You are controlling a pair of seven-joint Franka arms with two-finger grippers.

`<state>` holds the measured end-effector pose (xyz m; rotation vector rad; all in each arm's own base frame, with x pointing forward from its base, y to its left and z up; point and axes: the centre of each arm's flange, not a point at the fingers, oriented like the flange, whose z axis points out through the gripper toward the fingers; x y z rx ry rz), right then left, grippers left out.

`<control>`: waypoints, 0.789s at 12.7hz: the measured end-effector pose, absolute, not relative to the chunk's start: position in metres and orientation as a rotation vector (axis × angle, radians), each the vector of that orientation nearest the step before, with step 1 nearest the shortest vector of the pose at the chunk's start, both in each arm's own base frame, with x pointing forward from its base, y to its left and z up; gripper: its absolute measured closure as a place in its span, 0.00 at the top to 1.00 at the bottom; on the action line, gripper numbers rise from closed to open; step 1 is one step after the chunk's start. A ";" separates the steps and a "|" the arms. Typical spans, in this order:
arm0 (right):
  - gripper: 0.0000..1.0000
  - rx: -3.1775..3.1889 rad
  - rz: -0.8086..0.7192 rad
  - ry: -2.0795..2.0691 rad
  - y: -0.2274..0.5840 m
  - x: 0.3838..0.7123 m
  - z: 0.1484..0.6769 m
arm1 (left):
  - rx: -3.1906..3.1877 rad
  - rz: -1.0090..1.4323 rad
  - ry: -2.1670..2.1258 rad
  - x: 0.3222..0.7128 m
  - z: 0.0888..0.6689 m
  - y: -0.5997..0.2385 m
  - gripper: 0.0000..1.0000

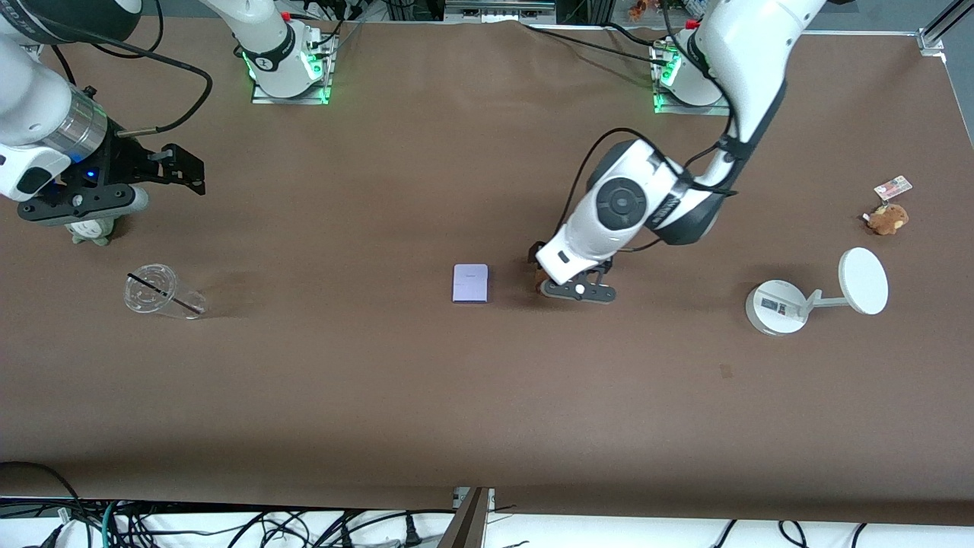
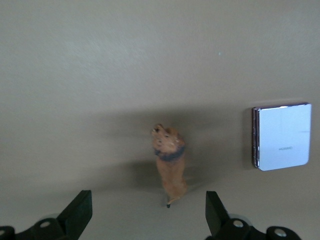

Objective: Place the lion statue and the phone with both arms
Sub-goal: 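Reach the left gripper down to the brown lion statue, then close the left gripper on the lion statue and lift it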

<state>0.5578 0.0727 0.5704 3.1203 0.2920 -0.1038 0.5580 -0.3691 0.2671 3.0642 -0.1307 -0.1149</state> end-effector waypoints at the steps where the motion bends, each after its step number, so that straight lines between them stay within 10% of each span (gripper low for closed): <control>1: 1.00 3.120 -0.104 0.292 0.073 0.558 0.570 | 3.101 -0.063 -0.163 0.554 0.257 -0.377 1.00; 6: 1.00 3.120 -0.105 0.292 0.073 0.558 0.570 | 3.070 0.018 -0.152 0.546 0.200 -0.399 1.00; 10: 1.00 3.120 -0.105 0.292 0.073 0.558 0.570 | 3.062 0.032 -0.139 0.549 0.198 -0.399 0.71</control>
